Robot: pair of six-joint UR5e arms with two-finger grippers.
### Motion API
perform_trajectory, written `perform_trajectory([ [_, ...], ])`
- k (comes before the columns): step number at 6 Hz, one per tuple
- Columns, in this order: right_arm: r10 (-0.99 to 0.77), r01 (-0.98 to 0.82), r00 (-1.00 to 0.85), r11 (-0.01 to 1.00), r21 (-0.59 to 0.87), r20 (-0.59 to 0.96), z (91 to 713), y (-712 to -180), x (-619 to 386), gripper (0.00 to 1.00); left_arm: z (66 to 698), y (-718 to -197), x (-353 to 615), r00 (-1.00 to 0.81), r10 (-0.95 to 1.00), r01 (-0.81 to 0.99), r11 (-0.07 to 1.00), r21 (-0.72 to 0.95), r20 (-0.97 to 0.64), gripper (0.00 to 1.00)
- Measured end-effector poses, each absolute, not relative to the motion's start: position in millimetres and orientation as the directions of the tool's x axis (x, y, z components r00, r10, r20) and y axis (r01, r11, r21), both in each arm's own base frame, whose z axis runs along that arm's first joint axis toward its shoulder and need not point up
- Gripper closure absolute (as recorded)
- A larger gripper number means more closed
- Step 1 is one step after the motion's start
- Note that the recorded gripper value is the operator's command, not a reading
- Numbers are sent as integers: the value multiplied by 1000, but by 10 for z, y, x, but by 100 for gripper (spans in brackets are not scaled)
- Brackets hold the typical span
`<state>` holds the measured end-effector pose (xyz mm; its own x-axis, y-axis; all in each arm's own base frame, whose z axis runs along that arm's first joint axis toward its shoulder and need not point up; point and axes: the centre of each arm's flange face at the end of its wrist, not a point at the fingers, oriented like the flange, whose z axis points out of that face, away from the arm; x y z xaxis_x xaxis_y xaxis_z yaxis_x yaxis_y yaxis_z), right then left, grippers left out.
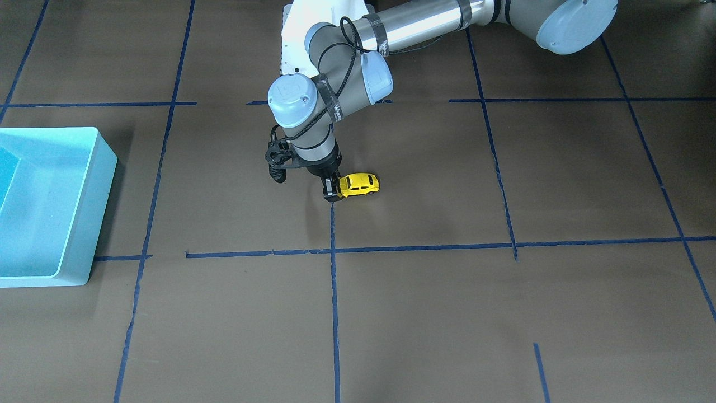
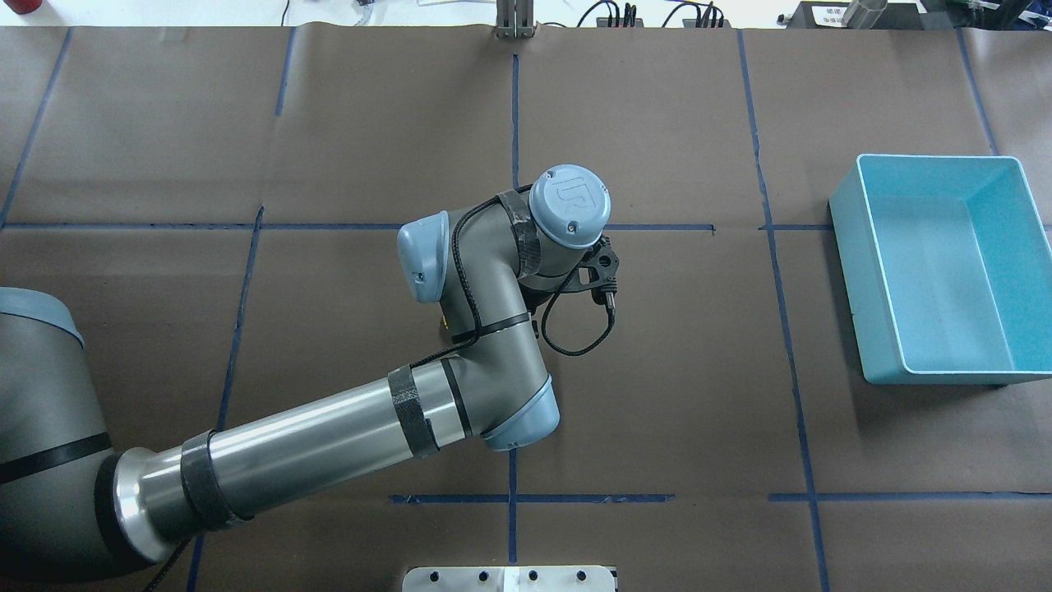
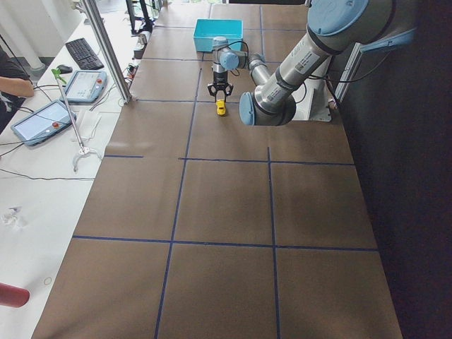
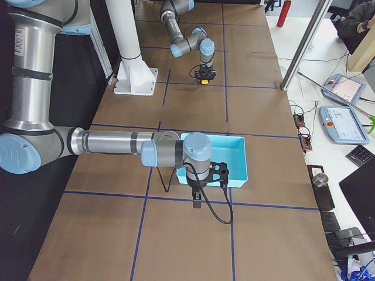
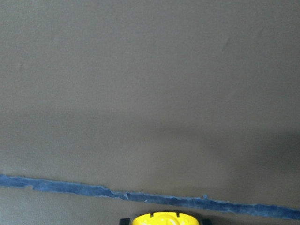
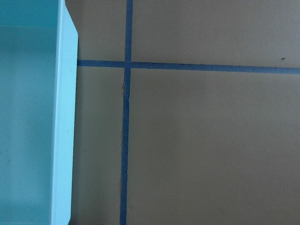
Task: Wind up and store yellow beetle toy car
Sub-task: 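Lower the left gripper and press down on the car's roof, then drag the pressed car backward along the table with the left gripper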
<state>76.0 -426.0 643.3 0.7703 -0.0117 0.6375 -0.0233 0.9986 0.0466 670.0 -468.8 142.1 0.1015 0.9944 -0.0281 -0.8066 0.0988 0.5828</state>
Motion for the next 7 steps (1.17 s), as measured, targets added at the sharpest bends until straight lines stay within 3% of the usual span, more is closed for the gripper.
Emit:
perform_trajectory([
  [2,-12,-23,770,999,47,638,6433,-4260,760,0,1062,-4579,6501,98,995,-723,57,689,20,92],
  [4,-12,-23,770,999,46,638,6434,-4260,760,0,1112,-4469,6508,81,994,-631,-9,775,77,92],
  [7,-11,-23,770,999,46,638,6434,-4259,760,0,1168,-4309,6668,-10,984,-603,-147,784,176,92],
])
